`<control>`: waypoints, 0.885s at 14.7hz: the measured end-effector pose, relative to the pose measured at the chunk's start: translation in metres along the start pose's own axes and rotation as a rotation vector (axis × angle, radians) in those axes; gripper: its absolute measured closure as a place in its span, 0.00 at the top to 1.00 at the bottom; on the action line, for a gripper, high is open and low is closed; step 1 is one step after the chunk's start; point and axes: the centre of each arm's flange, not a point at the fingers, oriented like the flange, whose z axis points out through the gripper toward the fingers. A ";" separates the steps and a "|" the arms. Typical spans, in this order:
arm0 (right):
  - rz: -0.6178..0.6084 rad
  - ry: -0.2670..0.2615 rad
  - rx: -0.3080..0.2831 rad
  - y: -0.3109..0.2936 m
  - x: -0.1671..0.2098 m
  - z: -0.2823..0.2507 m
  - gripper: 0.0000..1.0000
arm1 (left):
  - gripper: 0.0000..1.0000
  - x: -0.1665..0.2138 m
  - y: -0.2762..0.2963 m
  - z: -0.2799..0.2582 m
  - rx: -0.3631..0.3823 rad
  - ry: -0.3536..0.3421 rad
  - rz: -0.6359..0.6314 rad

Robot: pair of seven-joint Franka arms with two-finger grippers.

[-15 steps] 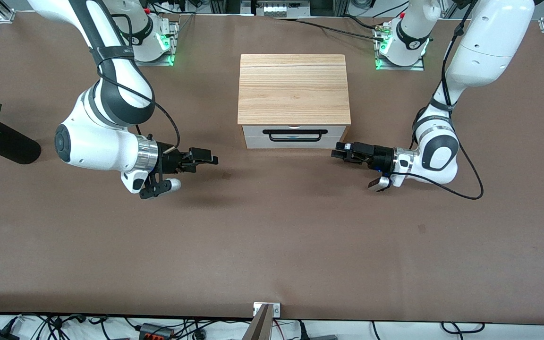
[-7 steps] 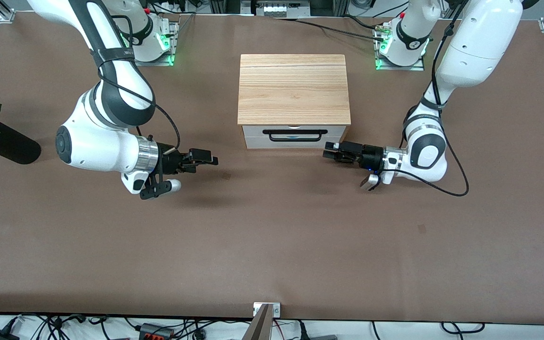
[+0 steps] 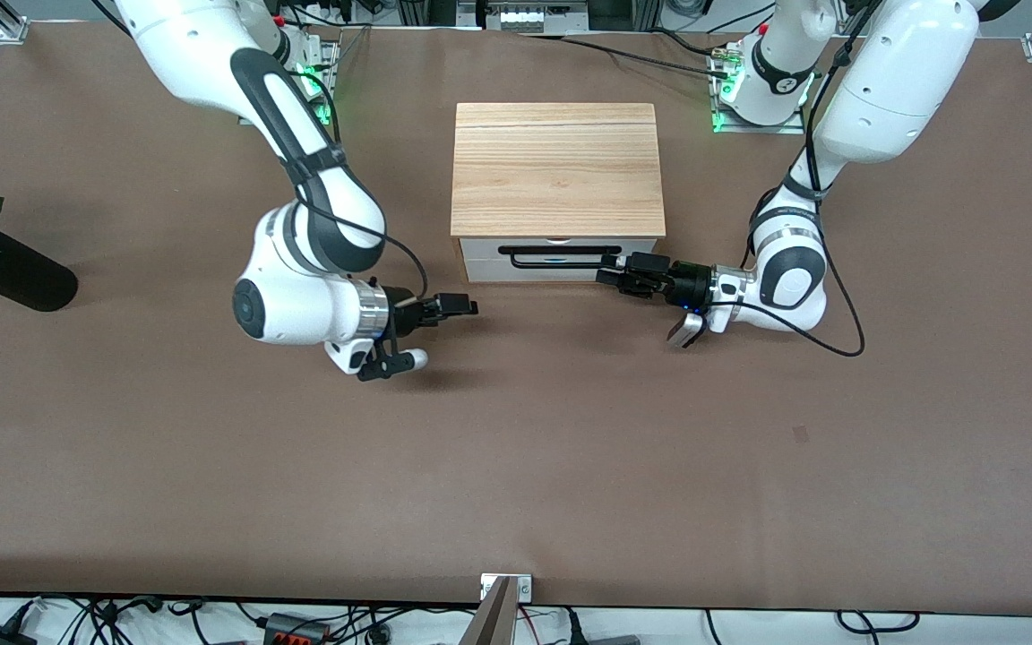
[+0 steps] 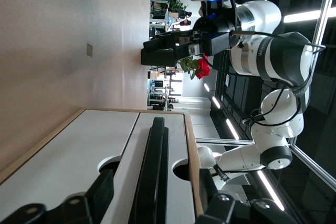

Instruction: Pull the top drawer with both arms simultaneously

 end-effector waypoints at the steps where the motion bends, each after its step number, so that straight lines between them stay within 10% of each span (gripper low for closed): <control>1: 0.002 0.005 0.013 0.001 0.002 -0.001 1.00 | 0.58 -0.001 -0.001 0.000 0.000 0.000 0.003; 9: -0.003 0.019 0.034 0.001 0.007 -0.014 1.00 | 0.38 -0.010 -0.005 0.011 -0.009 -0.016 0.011; 13: 0.000 -0.038 0.151 0.001 0.003 -0.015 1.00 | 0.31 -0.014 -0.009 0.011 -0.007 -0.013 0.015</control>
